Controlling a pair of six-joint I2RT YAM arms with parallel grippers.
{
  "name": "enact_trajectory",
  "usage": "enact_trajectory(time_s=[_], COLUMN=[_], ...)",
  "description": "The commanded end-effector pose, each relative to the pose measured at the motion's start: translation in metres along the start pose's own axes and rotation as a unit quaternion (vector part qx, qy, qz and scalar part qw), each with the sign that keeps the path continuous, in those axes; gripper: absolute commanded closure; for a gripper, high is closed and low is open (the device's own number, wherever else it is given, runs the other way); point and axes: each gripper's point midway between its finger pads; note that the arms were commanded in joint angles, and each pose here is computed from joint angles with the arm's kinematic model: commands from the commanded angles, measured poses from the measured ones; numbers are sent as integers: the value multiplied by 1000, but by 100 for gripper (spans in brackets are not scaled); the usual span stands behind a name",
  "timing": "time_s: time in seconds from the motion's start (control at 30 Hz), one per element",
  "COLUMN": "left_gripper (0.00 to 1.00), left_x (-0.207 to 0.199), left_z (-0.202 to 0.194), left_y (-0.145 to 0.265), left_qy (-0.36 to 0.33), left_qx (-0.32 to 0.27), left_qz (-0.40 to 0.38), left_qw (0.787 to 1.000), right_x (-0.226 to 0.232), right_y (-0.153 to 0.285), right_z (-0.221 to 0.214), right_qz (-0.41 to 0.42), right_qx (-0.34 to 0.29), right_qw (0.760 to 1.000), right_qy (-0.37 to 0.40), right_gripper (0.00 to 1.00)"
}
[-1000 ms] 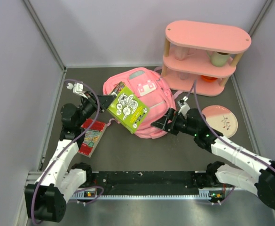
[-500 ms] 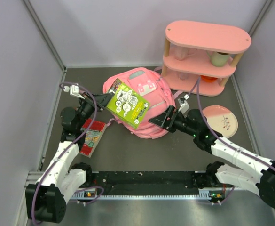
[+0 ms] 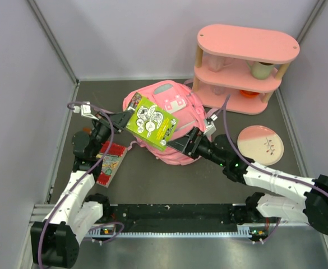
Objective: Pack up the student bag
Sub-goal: Pick up the book from the center of the board.
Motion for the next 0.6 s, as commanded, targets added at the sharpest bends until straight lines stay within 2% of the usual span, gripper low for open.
enact_trajectory(time_s=[0.0,0.27,0.4,0.57], left_gripper=[100,100,100,100], left_x=[-34,-38,-45,-47], left_z=[28,24,21,15], left_y=[1,3,5,6], left_qy=[-13,6,16,6], left_qx=[-56,-50,-40,-21], left_qz=[-58,-74,-91,-99], left_qw=[997,996,995,995], right_x=[35,41,38,60], right_y=[-6,-24,-41,-49], right_z=[12,26,37,54], right_qz=[60,75,79,175], right_qx=[-26,-54,-41,-28], right_qw=[998,995,996,984], right_qy=[7,20,6,-16], right_gripper=[1,1,1,2])
Point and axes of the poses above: each gripper's point midway between its finger pads, its own y axis back along the fingers, its own x axis along the line the jaws close on, z = x × y, and after that the axes turned 6 degrees about -y, right-handed
